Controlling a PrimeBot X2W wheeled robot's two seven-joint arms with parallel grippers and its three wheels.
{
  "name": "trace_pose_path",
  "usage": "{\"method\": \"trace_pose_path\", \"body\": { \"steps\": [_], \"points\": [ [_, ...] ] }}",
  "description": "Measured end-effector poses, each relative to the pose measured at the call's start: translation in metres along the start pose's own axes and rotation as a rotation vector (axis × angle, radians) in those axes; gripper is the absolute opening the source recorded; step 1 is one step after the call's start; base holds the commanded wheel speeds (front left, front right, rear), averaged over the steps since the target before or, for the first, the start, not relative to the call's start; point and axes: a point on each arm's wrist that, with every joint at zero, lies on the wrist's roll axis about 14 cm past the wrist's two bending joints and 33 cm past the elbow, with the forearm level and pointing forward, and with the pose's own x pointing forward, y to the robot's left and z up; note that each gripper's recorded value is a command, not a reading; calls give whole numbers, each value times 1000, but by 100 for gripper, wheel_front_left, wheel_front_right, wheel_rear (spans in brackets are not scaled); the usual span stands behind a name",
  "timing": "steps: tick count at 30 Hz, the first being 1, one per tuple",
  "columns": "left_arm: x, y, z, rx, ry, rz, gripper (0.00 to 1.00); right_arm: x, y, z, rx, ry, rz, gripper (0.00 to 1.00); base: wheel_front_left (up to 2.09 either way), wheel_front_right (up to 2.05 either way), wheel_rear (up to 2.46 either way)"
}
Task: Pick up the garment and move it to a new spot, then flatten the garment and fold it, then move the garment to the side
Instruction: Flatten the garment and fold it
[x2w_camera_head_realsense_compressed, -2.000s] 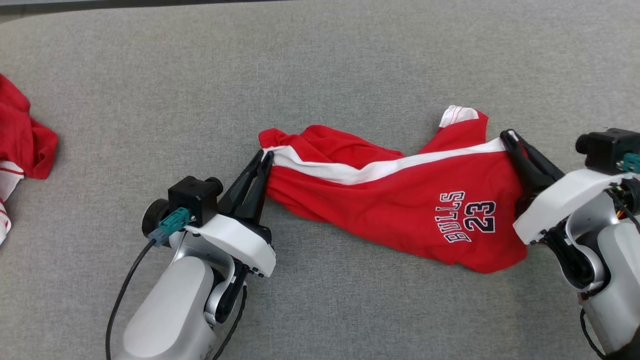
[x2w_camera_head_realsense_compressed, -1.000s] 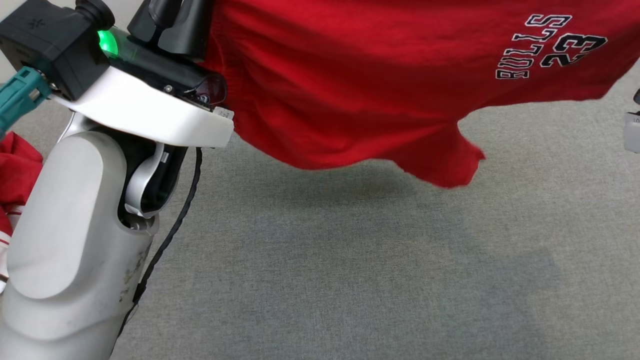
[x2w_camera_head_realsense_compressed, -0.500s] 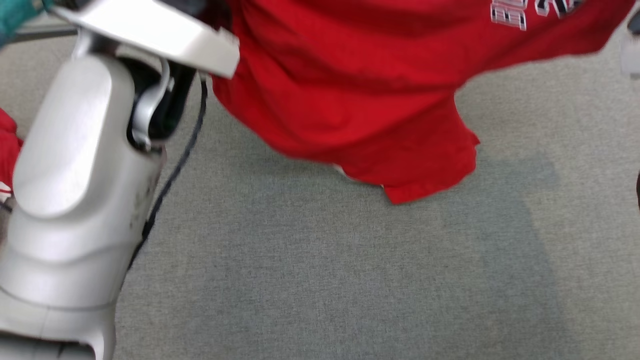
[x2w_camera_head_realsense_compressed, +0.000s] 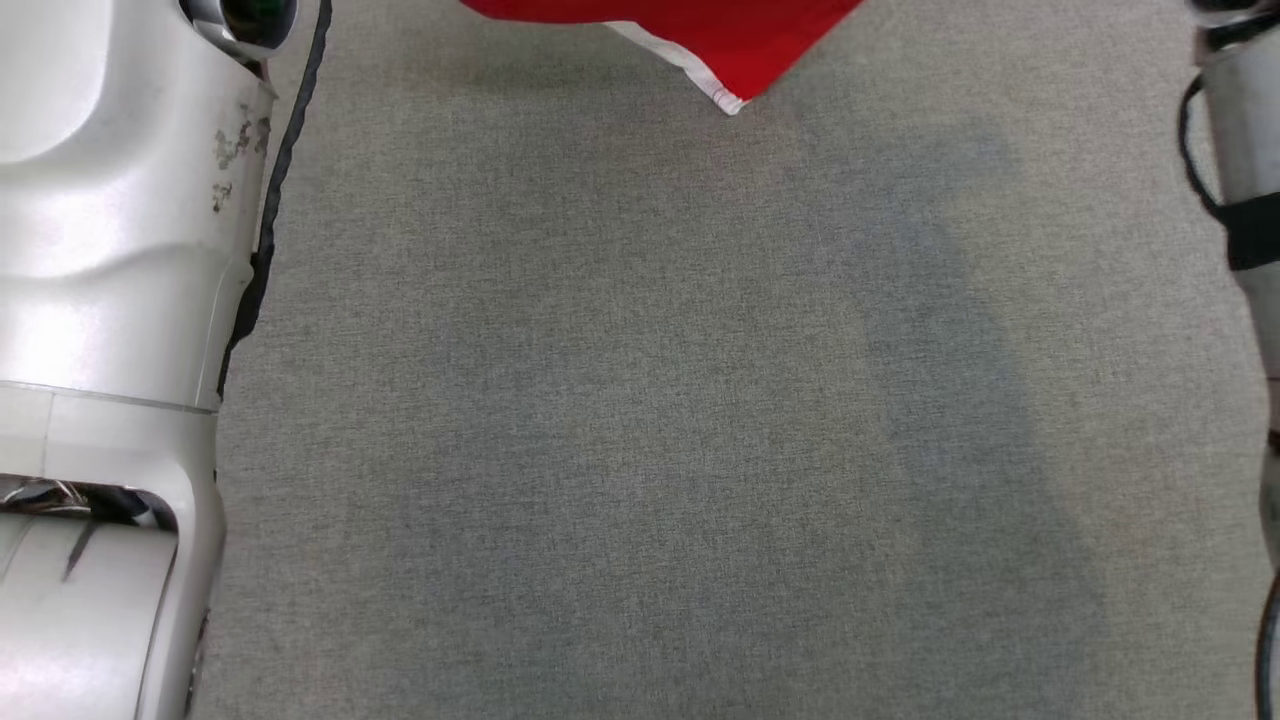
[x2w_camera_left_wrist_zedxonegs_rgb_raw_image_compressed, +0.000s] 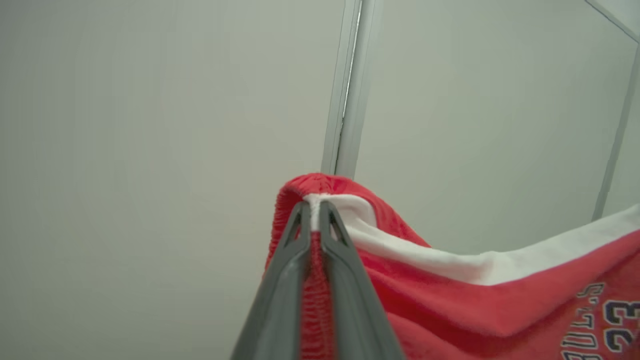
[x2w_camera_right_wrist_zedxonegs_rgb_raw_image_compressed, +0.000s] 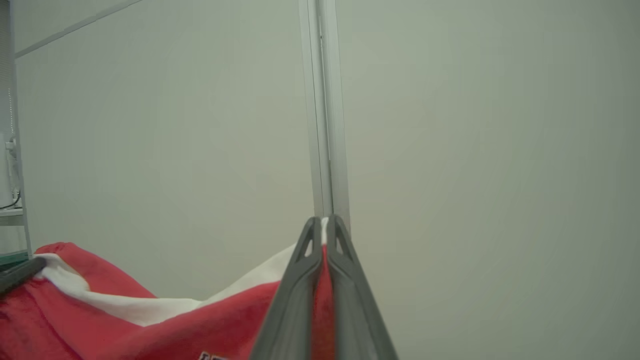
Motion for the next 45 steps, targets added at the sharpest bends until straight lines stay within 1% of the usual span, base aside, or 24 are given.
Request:
{"method": "trace_pose_path", "body": {
  "steps": [4,7,9,12,15,17,21,24,26,35,40,45],
  "points": [
    [-12,14,-43,-31,107,51,0,-9,10,-51,22,139,11,0,0,0,0],
    [-44,28,-103,-62,263,110,0,-31,15,-102,72,276,-5,0,0,0,0],
    [-68,36,-137,-85,357,150,0,-54,20,-138,104,379,-15,0,0,0,0],
    [-102,40,-175,-118,462,193,0,-95,24,-181,161,506,-47,0,0,0,0],
    [-140,43,-203,-135,552,223,0,-140,32,-215,232,614,-83,0,0,0,0],
    [-161,36,-214,-155,587,218,0,-169,37,-229,272,667,-103,0,0,0,0],
    [-189,14,-220,-181,607,179,0,-211,40,-230,337,687,-141,0,0,0,0],
    [-217,4,-219,-202,614,180,0,-237,38,-220,362,674,-168,0,0,0,0],
    [-231,-1,-212,-213,599,181,0,-248,38,-208,364,645,-175,0,0,0,0],
    [-288,-23,-175,-228,541,173,0,-309,46,-163,336,597,-204,0,0,0,0],
    [-319,-25,-154,-227,521,208,0,-351,55,-146,328,616,-234,0,0,0,0],
    [-339,-36,-136,-228,546,214,0,-381,65,-128,312,638,-243,0,0,0,0]
  ]
}}
